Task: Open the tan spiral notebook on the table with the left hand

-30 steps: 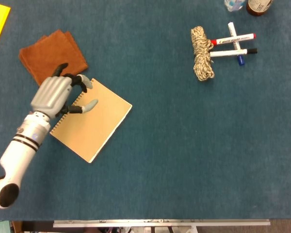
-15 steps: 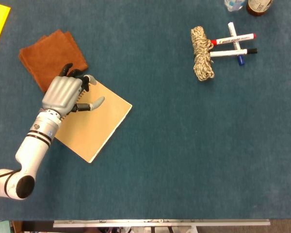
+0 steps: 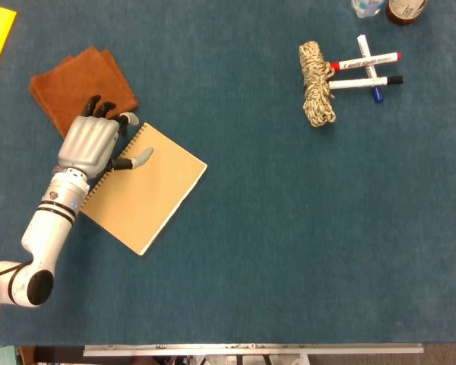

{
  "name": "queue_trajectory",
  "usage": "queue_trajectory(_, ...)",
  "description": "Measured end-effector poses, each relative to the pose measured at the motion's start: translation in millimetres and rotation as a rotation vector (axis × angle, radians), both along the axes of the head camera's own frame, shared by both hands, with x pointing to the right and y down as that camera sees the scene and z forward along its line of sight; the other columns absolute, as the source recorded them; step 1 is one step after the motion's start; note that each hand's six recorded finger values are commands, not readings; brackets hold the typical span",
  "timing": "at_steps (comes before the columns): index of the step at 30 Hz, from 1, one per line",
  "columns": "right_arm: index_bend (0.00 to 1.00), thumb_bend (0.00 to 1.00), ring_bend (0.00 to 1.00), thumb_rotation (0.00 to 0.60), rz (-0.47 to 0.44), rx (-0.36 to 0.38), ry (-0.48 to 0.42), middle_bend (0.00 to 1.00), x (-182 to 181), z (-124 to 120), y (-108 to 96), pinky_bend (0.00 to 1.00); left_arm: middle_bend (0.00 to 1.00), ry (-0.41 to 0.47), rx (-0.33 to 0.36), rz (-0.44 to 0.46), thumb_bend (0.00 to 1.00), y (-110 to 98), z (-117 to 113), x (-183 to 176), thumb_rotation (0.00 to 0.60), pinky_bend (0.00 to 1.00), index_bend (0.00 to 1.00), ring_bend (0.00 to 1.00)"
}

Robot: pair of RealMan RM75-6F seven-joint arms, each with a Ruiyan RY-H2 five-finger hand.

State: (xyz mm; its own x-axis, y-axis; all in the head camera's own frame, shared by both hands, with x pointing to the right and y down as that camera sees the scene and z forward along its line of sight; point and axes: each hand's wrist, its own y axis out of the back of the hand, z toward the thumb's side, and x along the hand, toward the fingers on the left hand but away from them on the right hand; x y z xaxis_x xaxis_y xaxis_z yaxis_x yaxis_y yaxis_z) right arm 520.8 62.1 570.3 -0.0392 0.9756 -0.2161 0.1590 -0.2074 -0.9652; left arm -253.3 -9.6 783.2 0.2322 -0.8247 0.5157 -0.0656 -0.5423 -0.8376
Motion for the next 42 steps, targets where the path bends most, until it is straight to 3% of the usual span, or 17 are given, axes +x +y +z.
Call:
queue_trajectory(16, 0.26, 0.19, 0.15, 0.600, 0.012, 0.004, 0.005, 0.24, 4.3, -2.9, 2.7, 0.28, 0.36, 0.047, -0.071, 0.014, 0.20, 14.4, 8.3, 15.1, 0.060, 0.00, 0.24, 0.09)
queue_trajectory(28, 0.26, 0.19, 0.15, 0.600, 0.012, 0.001, -0.004, 0.24, 5.5, 0.7, 1.9, 0.28, 0.35, 0.143, -0.143, 0.122, 0.20, 50.2, -9.9, 54.1, 0.060, 0.00, 0.23, 0.09)
queue_trajectory(29, 0.26, 0.19, 0.15, 0.600, 0.011, 0.001, -0.004, 0.24, 5.4, 0.9, 1.5, 0.28, 0.33, 0.155, -0.148, 0.135, 0.20, 54.2, -13.2, 57.9, 0.085, 0.00, 0.21, 0.09)
queue_trajectory(30, 0.26, 0.19, 0.15, 0.600, 0.010, 0.001, -0.004, 0.24, 5.2, 1.1, 1.2, 0.28, 0.30, 0.163, -0.151, 0.145, 0.20, 57.0, -15.9, 60.5, 0.159, 0.00, 0.19, 0.08)
queue_trajectory(33, 0.26, 0.19, 0.15, 0.600, 0.004, -0.001, -0.007, 0.24, 3.8, 2.5, 0.2, 0.28, 0.18, 0.178, -0.154, 0.185, 0.20, 64.7, -26.8, 65.5, 0.465, 0.00, 0.07, 0.01)
queue_trajectory(35, 0.26, 0.19, 0.15, 0.600, 0.002, -0.002, -0.011, 0.24, 3.0, 3.8, -0.5, 0.28, 0.14, 0.177, -0.150, 0.221, 0.20, 69.1, -35.6, 66.6, 0.575, 0.00, 0.03, 0.00)
queue_trajectory(36, 0.26, 0.19, 0.15, 0.600, 0.001, -0.003, -0.013, 0.24, 2.6, 4.4, -0.8, 0.28, 0.12, 0.177, -0.148, 0.239, 0.20, 71.3, -39.5, 67.1, 0.598, 0.00, 0.01, 0.00)
queue_trajectory(42, 0.26, 0.19, 0.15, 0.600, -0.005, -0.008, -0.019, 0.24, 1.3, 8.2, -2.0, 0.28, 0.02, 0.173, -0.162, 0.357, 0.20, 93.0, -63.2, 66.5, 0.600, 0.00, 0.00, 0.00)
